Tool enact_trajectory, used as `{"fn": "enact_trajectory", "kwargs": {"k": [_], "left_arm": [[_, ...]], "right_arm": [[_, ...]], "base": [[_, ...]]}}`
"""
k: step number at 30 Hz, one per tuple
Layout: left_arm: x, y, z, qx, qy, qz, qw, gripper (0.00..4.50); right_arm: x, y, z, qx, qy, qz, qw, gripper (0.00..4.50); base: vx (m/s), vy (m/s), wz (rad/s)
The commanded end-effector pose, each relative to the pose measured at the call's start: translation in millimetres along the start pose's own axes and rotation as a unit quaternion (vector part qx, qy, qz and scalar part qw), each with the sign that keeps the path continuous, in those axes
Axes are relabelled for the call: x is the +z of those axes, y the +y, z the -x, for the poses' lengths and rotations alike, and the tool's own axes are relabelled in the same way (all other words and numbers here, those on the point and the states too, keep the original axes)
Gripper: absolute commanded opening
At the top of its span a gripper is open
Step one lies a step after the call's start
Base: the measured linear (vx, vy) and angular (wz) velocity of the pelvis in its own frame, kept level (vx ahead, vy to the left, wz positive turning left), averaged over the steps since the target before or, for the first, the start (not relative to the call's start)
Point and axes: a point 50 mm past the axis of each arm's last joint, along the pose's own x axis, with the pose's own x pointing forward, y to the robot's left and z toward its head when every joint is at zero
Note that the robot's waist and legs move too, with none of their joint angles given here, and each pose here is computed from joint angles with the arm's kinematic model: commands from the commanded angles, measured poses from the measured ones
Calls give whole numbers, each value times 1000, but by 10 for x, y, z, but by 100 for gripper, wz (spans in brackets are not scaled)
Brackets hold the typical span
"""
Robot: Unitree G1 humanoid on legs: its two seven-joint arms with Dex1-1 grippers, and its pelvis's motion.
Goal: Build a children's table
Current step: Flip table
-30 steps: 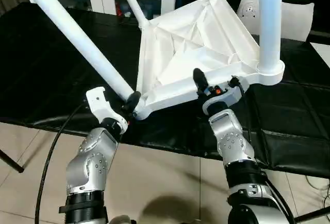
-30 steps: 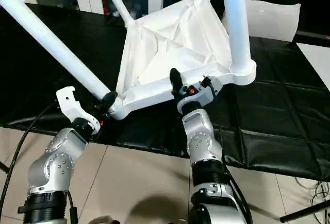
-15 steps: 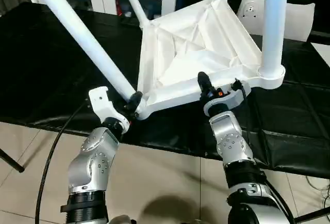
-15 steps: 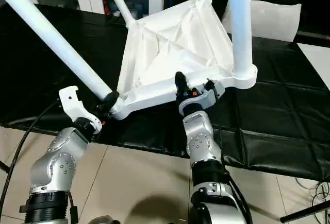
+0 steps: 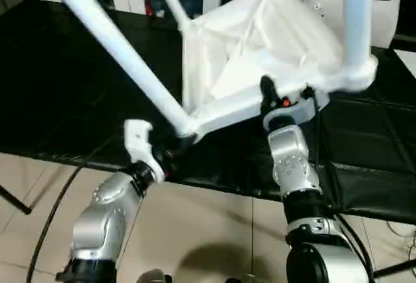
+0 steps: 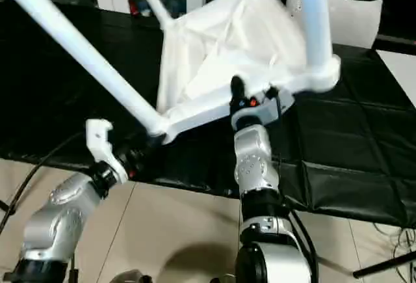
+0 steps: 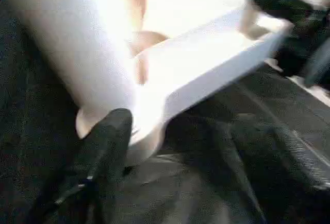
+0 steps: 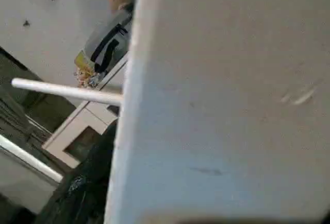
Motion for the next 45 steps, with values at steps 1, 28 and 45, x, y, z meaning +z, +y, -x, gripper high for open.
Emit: {"fn": "enact_trajectory", "kwargs": {"k": [1,28,45], "left_arm": [[122,-65,53,-36,-12,-41,998,389],[2143,-380,-28,-23,-159,-580,799,450],[2515,92,-249,108,-115,-695,702,450]], "right_arm": [[394,154,-43,29,-91,72,993,208],[703,388,38,-8,-107,480,871,198],[381,181,224,-6,-22,470,883,310]], "base": [[0,0,0],[0,0,0],[0,0,0]]}}
